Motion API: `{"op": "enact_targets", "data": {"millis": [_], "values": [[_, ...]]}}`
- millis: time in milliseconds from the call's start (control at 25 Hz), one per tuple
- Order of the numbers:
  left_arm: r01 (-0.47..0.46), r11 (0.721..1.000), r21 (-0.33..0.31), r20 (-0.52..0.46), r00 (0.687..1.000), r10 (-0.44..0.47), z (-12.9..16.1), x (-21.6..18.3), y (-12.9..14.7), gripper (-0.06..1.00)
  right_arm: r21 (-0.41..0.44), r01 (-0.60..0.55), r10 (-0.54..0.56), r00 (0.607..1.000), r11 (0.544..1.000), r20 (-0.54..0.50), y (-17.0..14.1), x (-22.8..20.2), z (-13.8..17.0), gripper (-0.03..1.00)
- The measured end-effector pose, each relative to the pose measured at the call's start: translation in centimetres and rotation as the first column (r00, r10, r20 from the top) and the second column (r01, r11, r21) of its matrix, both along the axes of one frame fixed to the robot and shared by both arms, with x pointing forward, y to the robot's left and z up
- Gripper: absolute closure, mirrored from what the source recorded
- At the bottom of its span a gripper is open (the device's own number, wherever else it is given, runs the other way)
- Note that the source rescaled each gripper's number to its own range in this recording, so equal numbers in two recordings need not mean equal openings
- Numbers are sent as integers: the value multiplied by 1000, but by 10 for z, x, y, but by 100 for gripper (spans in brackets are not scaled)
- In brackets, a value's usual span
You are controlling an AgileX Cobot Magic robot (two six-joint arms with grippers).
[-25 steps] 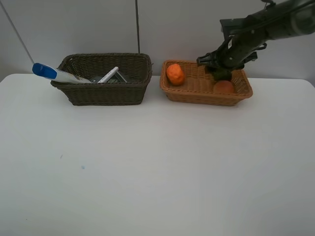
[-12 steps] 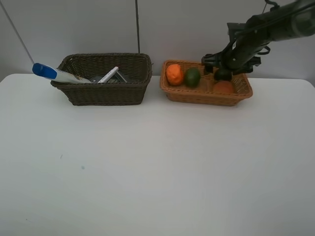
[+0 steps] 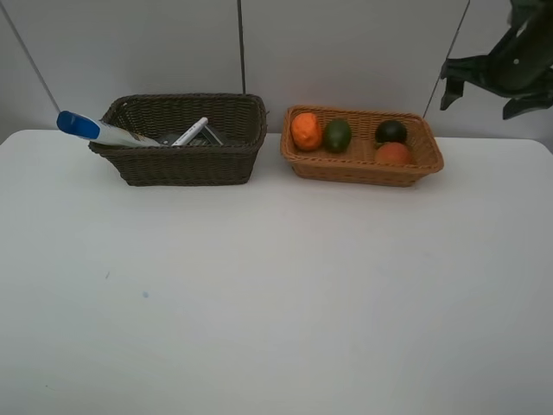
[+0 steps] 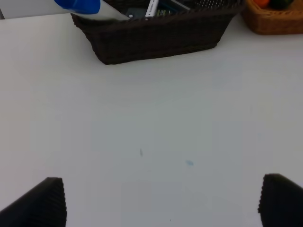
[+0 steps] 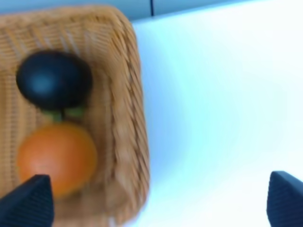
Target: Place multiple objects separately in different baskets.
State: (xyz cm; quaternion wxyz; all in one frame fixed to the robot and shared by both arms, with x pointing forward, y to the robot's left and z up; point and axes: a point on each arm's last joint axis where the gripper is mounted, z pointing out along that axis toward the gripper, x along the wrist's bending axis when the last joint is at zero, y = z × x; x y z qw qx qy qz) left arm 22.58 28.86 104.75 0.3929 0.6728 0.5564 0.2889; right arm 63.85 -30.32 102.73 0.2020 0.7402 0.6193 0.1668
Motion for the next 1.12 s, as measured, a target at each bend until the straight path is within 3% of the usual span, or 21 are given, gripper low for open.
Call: {"op": "enact_targets", "data": {"millis": [280,480,760,1120], "values": [[0,1000,0,0,1000,0,0,0,0,-6,18,-25,26,997,1000,-74,1,-92,8,-3],[0,1000,0,0,1000,0,0,0,0,-6,19,-24,25,999,1000,-26,0,-180,18,-3],[0,1000,0,0,1000,0,0,0,0,-6,60,-15,7,993,998,119,2,-292,22,-3],[0,1000,0,0,1000,0,0,0,0,-6,40,-54,34,917,998,398,2,-387,32,-3]]}}
